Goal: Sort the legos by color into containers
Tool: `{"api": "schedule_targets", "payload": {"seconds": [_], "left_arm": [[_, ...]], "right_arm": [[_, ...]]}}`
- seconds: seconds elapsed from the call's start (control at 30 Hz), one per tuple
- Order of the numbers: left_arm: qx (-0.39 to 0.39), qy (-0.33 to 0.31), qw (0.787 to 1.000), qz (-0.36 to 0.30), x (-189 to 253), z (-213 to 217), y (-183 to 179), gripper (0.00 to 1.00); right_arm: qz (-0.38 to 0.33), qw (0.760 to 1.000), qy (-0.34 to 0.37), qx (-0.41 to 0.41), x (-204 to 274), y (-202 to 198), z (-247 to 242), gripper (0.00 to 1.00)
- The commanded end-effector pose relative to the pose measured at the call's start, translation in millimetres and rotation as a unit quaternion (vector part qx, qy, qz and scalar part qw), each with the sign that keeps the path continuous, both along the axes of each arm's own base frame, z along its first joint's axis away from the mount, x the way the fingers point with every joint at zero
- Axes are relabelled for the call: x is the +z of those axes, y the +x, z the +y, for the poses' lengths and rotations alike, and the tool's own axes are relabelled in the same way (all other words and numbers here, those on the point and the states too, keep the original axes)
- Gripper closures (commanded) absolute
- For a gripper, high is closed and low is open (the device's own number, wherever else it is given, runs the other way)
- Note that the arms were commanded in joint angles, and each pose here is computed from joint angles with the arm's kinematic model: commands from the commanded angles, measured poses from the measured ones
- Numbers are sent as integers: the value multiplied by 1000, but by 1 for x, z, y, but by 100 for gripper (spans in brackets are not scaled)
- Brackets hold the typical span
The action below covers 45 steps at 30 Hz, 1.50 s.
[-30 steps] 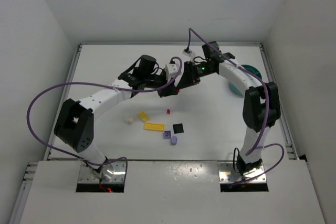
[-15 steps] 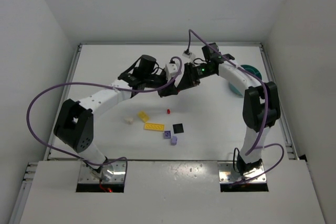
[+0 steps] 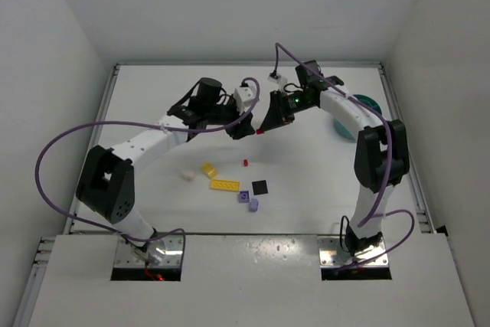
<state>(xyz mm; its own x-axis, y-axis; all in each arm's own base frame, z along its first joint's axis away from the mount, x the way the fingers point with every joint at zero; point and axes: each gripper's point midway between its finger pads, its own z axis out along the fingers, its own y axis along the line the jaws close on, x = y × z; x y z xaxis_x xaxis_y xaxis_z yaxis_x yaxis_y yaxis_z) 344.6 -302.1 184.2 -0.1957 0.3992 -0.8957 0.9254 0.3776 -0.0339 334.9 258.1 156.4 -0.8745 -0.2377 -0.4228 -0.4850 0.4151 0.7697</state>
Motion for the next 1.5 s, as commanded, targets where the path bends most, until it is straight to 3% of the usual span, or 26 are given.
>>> {"api": "schedule_targets", "payload": {"seconds": [0.0, 0.23, 0.33, 0.4, 0.67, 0.83, 1.03, 1.47], "left_arm": [[47, -21, 996, -67, 40, 28, 25, 45], [66, -10, 996, -66, 33, 54, 21, 45], [83, -4, 995, -62, 28, 66, 25, 45], [88, -3, 994, -62, 28, 69, 27, 45], [112, 3, 991, -76, 35, 77, 38, 45], [127, 5, 990, -66, 31, 79, 41, 45], [133, 6, 989, -58, 27, 82, 43, 45], [138, 2, 988, -66, 30, 85, 48, 45]], "right_arm": [[-23, 999, -40, -22, 7, 6, -17, 100], [-100, 982, -133, -85, 8, 43, -61, 100], [-148, 952, -225, -147, 9, 65, -103, 100], [-188, 904, -319, -213, 5, 83, -150, 100], [-209, 819, -454, -281, 4, 88, -234, 100], [-184, 778, -524, -294, -1, 82, -280, 100], [-155, 756, -554, -310, -17, 81, -310, 100], [-123, 746, -578, -306, -41, 80, -330, 100]]}}
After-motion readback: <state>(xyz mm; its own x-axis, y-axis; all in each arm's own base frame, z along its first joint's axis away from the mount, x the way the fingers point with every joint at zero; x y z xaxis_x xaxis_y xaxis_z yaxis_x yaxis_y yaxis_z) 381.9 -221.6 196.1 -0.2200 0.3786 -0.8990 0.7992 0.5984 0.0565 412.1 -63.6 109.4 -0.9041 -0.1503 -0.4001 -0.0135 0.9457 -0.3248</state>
